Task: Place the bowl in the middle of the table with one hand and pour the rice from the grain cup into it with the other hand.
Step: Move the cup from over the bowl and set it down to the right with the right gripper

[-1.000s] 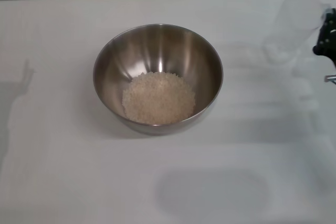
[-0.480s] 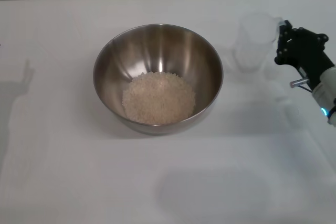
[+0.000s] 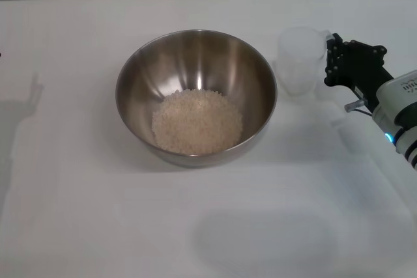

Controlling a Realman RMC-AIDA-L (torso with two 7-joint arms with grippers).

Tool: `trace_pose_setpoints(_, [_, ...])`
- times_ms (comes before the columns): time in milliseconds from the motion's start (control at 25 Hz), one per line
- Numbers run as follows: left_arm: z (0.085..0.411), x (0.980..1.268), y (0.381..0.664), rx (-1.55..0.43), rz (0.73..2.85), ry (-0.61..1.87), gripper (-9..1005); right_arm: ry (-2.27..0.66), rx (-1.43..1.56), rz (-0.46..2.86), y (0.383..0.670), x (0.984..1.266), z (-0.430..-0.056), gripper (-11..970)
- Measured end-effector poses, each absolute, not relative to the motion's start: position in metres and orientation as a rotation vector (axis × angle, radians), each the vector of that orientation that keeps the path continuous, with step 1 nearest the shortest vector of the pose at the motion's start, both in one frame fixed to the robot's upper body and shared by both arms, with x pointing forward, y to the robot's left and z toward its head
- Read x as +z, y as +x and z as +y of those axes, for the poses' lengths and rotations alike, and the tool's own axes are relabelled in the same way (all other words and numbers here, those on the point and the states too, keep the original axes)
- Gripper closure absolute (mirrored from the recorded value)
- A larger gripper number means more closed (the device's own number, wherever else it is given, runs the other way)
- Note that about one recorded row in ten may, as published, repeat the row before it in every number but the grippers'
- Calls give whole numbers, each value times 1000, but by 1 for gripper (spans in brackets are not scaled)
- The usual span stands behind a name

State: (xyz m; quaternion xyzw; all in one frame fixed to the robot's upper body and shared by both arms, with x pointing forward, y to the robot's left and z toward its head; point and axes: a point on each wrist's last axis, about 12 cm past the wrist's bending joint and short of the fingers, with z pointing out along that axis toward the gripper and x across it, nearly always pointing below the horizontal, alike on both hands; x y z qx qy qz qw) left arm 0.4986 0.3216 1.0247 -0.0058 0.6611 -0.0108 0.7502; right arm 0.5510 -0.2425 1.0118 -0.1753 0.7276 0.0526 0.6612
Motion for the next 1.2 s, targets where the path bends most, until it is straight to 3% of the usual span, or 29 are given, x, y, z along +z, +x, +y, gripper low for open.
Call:
trace_pose_setpoints(920, [321, 1026, 501, -27, 1443, -10, 186, -457, 139, 1684, 556, 1009, -231, 955])
trace_pose_setpoints(1200, [320, 1026, 501, -28, 1443, -8, 186, -443, 135, 1706, 551, 1004, -234, 734])
